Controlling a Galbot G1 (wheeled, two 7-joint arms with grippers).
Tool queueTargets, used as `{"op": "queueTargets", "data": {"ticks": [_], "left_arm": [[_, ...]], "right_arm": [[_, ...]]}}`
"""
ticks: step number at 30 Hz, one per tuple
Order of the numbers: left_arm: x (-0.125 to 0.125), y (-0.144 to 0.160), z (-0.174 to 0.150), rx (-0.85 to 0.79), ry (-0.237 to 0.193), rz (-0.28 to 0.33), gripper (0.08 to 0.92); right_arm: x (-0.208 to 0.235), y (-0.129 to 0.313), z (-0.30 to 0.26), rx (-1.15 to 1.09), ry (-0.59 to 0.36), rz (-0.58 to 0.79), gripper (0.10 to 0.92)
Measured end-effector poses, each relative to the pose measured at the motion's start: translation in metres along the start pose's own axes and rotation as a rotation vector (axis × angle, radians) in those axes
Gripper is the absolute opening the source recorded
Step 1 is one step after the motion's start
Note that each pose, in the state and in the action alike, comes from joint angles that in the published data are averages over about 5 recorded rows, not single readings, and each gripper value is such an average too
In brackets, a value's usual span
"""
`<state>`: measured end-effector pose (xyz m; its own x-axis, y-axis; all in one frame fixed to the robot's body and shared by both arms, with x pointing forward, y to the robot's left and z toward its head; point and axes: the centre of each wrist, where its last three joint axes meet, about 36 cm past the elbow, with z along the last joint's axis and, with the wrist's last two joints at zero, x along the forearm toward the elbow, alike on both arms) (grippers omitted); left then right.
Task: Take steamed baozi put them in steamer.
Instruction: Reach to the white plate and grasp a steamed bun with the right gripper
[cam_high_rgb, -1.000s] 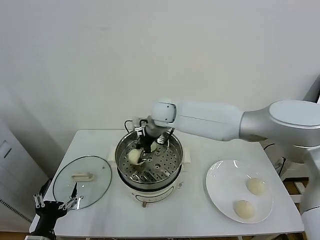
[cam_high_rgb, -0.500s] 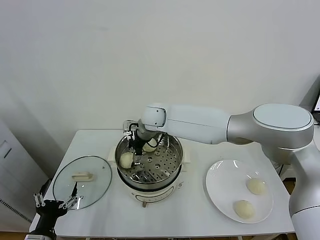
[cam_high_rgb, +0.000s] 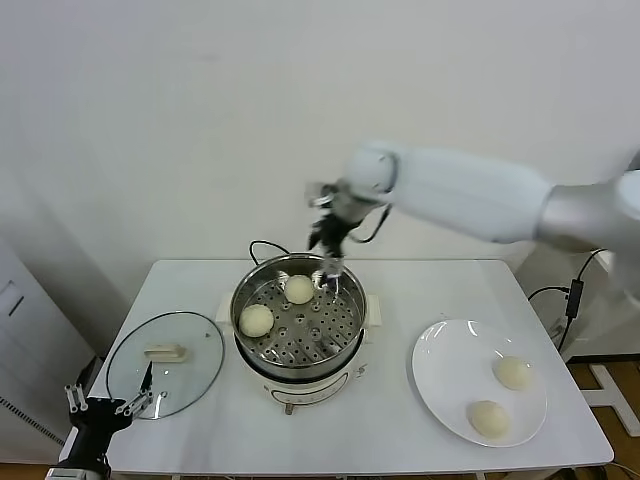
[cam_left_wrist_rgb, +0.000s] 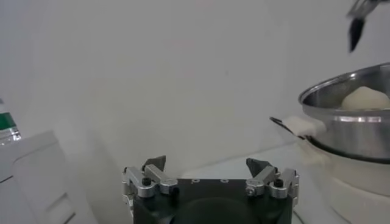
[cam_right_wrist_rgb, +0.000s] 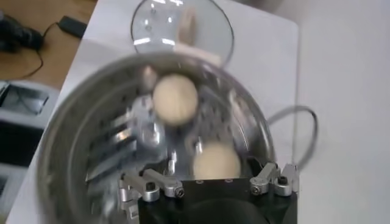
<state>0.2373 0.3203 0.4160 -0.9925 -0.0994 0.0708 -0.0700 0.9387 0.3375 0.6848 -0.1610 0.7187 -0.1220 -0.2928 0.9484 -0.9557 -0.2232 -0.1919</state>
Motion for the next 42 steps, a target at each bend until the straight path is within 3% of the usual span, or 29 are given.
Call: {"op": "queueTargets", "data": {"ticks": [7, 16, 28, 42], "left_arm": [[-0.001, -0.003, -0.006, -0.008, -0.012, 0.008, 0.823], [0.001, -0.003, -0.012, -0.032, -0.016, 0.013, 0.823], [0.001, -0.004, -0.013, -0.051, -0.013, 0.016, 0.823], [0.005, -0.004, -0.010, -0.060, 0.000, 0.020, 0.823]], "right_arm": [[0.015, 0.043, 0.097, -0.009, 0.091, -0.048, 0.823], [-0.037, 0.128, 0.186, -0.010, 0.139, -0.177, 0.823], [-0.100, 0.198, 0.227, -0.015, 0.130, -0.299, 0.823], [-0.136, 0.224, 0.242, -0.007, 0.143, -0.337, 0.823]]}}
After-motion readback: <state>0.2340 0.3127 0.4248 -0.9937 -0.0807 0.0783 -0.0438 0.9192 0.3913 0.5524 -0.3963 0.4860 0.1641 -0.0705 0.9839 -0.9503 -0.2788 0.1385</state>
